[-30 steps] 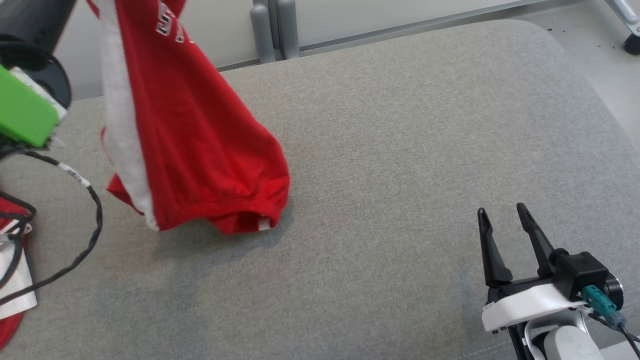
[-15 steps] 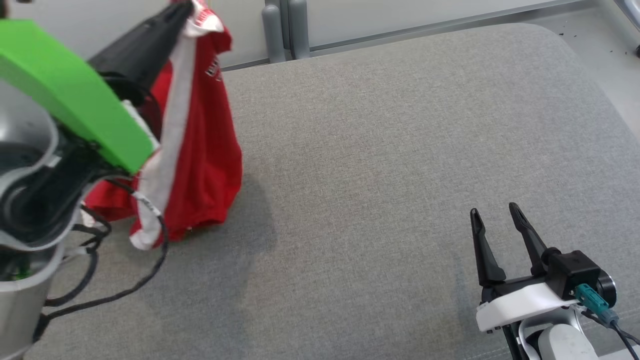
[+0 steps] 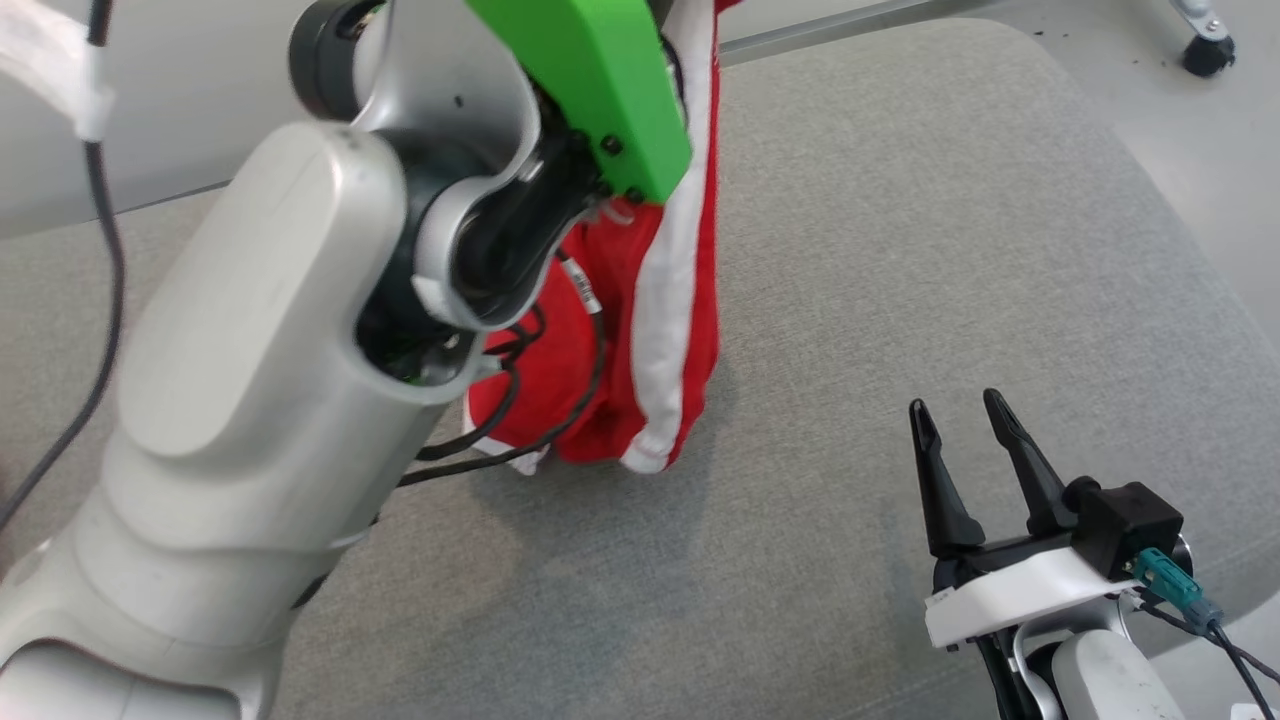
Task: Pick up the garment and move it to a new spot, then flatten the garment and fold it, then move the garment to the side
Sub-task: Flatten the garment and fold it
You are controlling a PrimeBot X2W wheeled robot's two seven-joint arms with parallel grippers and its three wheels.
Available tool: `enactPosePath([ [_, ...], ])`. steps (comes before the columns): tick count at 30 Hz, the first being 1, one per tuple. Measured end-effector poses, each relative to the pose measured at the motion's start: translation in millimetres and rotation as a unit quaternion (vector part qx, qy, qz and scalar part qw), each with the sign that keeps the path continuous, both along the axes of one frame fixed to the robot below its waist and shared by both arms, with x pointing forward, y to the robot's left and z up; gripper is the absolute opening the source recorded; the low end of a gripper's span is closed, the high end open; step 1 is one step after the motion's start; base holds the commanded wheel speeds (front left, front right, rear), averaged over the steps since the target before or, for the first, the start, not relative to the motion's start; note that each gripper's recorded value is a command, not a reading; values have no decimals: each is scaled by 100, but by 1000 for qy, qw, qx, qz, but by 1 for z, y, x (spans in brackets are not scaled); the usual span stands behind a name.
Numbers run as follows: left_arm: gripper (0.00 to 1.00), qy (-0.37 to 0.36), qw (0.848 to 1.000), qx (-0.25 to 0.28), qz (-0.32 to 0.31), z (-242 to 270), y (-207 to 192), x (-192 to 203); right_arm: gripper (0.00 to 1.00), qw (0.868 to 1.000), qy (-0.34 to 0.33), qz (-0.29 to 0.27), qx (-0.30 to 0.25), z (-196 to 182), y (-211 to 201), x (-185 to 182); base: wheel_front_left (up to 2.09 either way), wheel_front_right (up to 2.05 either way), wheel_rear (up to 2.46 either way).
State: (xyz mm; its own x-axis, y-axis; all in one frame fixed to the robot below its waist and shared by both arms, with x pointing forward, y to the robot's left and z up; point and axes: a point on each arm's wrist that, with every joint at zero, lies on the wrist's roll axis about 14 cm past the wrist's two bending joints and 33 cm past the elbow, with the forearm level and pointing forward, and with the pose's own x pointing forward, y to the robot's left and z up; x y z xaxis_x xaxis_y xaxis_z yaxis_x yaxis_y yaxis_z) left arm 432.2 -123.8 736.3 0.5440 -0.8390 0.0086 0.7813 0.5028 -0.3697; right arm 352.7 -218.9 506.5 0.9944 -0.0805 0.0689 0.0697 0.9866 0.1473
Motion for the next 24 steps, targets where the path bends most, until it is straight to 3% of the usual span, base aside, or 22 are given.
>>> enactPosePath([
  [7, 0, -57, 994, -96, -8, 44, -48, 0, 100, 999, 4, -38, 8, -1, -22, -16, 0, 0, 0],
  [15, 0, 7, 992, -128, 17, 9, -63, 23, 100, 997, 17, -68, 14, -8, -38, -29, 0, 0, 0],
  [19, 0, 73, 986, -133, 75, -46, -39, 47, 100, 997, 20, -69, 15, -11, -38, -29, 0, 0, 0],
  [24, 0, 162, 955, -150, 198, -133, 33, 71, 100, 997, 30, -66, 14, -17, -37, -27, 0, 0, 0],
])
